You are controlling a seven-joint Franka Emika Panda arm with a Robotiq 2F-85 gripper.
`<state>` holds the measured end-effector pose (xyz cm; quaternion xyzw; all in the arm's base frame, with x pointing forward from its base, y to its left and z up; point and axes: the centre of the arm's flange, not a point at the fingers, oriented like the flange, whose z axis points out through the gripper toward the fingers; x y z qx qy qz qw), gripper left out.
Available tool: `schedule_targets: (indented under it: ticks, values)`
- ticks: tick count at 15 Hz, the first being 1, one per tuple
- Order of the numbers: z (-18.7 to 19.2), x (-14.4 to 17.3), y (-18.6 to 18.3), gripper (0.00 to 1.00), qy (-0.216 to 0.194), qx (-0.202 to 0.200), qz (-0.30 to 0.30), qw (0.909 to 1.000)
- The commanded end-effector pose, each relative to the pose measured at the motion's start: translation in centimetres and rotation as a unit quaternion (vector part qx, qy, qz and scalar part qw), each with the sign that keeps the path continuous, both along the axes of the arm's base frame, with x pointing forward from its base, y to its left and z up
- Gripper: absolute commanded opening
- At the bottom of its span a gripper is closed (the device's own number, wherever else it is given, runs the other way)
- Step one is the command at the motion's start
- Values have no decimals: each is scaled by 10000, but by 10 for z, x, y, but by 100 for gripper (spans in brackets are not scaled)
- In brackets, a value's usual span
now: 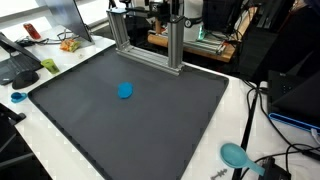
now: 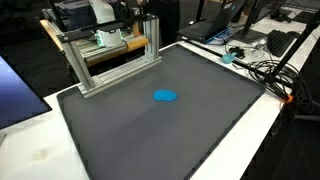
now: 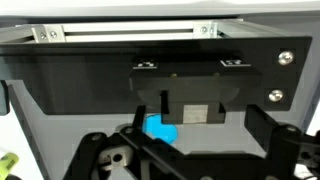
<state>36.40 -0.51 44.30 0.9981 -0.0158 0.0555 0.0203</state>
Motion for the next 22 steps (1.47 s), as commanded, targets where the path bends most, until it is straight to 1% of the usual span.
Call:
schedule_targets:
  ticks: [1,4,5,9,11,13,14,17,18,19,20,22]
  values:
    - [17,3,4,100,-462,-64,-184,9987]
    - [35,24,6,100,-467,22,-160,9988]
    - [41,36,6,100,-516,21,-185,9985]
    - [62,88,12,100,-397,23,-123,9991]
    - [63,112,21,100,-361,-39,-91,9993]
    - [53,136,29,100,-319,-354,-168,9987]
    - [48,146,31,100,-288,-450,-201,9984]
    - [35,171,31,100,-245,-505,-208,9982]
    - [31,178,28,100,-260,-574,-196,9978]
    - [29,153,30,100,-290,-422,-134,9986]
    - [25,159,29,100,-262,-425,-138,9987]
    - [21,159,29,100,-232,-425,-133,9987]
